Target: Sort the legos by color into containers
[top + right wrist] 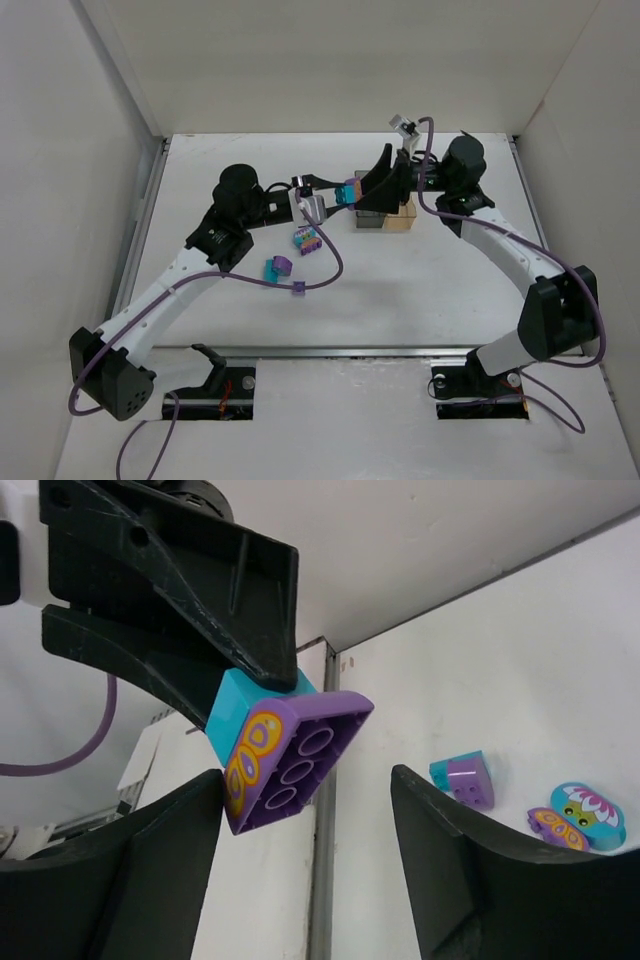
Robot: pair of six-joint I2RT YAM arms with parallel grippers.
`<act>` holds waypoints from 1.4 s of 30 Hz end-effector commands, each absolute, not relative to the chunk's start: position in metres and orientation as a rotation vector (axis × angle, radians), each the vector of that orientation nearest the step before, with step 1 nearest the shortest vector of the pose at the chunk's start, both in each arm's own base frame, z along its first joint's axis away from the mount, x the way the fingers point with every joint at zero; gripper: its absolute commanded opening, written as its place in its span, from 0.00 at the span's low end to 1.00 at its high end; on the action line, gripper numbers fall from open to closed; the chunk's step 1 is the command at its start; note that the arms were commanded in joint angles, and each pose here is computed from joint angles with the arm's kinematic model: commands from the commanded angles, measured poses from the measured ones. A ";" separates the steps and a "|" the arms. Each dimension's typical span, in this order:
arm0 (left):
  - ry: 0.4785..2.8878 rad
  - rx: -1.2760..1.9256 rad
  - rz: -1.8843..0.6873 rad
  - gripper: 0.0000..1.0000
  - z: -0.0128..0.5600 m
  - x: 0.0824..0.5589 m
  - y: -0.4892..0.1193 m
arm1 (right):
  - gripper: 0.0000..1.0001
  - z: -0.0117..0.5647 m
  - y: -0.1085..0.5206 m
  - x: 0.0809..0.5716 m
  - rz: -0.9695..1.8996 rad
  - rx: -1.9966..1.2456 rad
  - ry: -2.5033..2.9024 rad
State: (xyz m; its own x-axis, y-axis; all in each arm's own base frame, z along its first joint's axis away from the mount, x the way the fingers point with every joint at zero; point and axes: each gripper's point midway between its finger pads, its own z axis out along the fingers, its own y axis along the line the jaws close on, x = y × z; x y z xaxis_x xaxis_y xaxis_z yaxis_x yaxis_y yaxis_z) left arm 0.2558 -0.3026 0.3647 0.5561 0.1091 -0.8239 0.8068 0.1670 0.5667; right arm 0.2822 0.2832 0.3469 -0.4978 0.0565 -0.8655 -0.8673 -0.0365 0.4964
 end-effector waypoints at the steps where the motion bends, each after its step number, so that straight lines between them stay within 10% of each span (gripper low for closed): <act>1: 0.763 1.307 -0.627 0.00 0.398 0.238 -0.302 | 0.71 0.380 0.284 0.278 1.590 -0.965 1.367; 12: 0.810 1.282 -0.633 0.00 0.395 0.243 -0.304 | 0.01 0.378 0.272 0.266 1.844 -0.893 1.260; 25: 0.951 1.188 -0.582 0.00 0.377 0.262 -0.291 | 0.00 0.370 0.262 0.310 1.769 -0.662 1.351; 31: 1.160 1.085 -0.525 0.00 0.355 0.289 -0.280 | 0.00 0.298 0.208 0.431 0.887 -0.053 1.885; 42: 1.341 0.986 -0.544 0.00 0.331 0.309 -0.276 | 0.00 0.179 0.192 0.469 0.532 -0.149 2.297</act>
State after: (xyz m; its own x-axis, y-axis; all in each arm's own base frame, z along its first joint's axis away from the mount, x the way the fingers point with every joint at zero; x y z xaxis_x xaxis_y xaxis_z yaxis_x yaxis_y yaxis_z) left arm 0.3089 -0.2765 0.3033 0.1697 0.2583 -0.9510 0.8289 0.4846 0.2795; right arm 0.4852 0.2108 0.2125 -0.6258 0.1927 -0.7558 -0.3019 0.8337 0.4625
